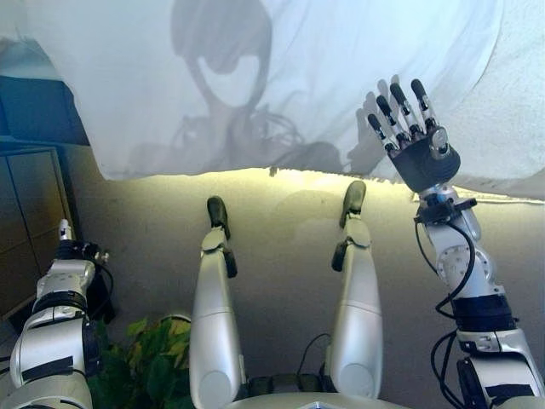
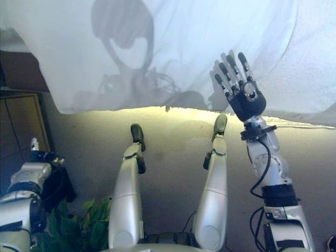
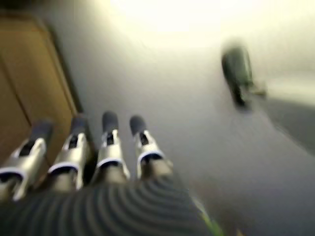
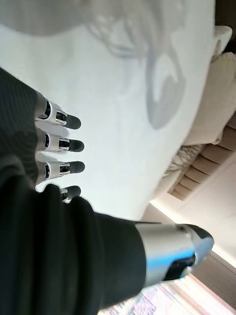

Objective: Make the bed neatly

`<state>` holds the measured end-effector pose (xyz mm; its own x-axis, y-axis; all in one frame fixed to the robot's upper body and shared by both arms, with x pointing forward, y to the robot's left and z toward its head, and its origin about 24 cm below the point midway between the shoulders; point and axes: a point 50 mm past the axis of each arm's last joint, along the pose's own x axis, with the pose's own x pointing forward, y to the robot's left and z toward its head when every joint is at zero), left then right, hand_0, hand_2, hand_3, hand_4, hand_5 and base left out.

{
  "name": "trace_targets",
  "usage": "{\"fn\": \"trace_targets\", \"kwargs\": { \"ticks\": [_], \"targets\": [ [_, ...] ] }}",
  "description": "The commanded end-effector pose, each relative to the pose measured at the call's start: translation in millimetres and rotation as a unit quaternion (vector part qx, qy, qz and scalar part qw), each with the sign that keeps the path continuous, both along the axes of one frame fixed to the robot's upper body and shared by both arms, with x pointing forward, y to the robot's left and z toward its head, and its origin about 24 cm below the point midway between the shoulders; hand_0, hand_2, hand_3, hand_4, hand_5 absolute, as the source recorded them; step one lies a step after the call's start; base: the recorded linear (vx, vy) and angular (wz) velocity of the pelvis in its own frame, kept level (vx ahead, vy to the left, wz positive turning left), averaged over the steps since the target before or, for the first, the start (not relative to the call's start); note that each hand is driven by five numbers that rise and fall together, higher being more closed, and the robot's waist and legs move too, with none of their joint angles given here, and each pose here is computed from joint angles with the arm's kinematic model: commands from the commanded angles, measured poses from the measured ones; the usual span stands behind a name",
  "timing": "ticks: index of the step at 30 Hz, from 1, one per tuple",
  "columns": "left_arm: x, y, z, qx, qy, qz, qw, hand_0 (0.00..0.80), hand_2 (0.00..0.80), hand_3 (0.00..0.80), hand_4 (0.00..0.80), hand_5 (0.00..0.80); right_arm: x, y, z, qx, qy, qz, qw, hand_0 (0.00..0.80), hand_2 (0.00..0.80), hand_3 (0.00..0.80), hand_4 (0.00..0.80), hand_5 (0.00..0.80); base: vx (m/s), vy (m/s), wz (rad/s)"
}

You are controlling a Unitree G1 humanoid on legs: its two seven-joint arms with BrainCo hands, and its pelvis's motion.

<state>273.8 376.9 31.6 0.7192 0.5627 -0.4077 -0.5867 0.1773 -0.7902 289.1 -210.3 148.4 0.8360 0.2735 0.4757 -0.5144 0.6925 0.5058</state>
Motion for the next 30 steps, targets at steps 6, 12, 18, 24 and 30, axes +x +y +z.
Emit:
{"fn": "trace_targets", "kwargs": {
  "ticks": [6, 12, 18, 24, 30],
  "targets": [
    [-18, -21, 1, 0.094, -0.125, 0.014, 0.988, 0.0, 0.0, 0.0, 0.0, 0.0, -25, -26, -37, 0.024, 0.017, -0.116, 0.993, 0.0, 0.0, 0.0, 0.0, 0.0, -0.003, -0.244, 0.14],
    [-12, -44, 24, 0.172, -0.185, -0.053, 0.966, 0.0, 0.0, 0.0, 0.0, 0.0, -42, -37, -84, 0.047, 0.115, -0.176, 0.977, 0.0, 0.0, 0.0, 0.0, 0.0, 0.088, -0.245, 0.15],
    [-21, -87, 12, 0.201, -0.211, -0.167, 0.942, 0.0, 0.0, 0.0, 0.0, 0.0, -68, -40, -129, 0.054, 0.198, -0.197, 0.959, 0.0, 0.0, 0.0, 0.0, 0.0, 0.106, -0.204, 0.1],
    [-33, -122, -19, 0.162, -0.188, -0.245, 0.937, 0.0, 0.0, 0.0, 0.0, 0.0, -93, -37, -163, 0.073, 0.264, -0.194, 0.942, 0.0, 0.0, 0.0, 0.0, 0.0, 0.132, -0.125, 0.07],
    [-56, -136, -54, 0.129, -0.127, -0.312, 0.933, 0.0, 0.0, 0.0, 0.0, 0.0, -113, -28, -191, 0.071, 0.341, -0.186, 0.919, 0.0, 0.0, 0.0, 0.0, 0.0, 0.139, -0.089, 0.01]
  ]
}}
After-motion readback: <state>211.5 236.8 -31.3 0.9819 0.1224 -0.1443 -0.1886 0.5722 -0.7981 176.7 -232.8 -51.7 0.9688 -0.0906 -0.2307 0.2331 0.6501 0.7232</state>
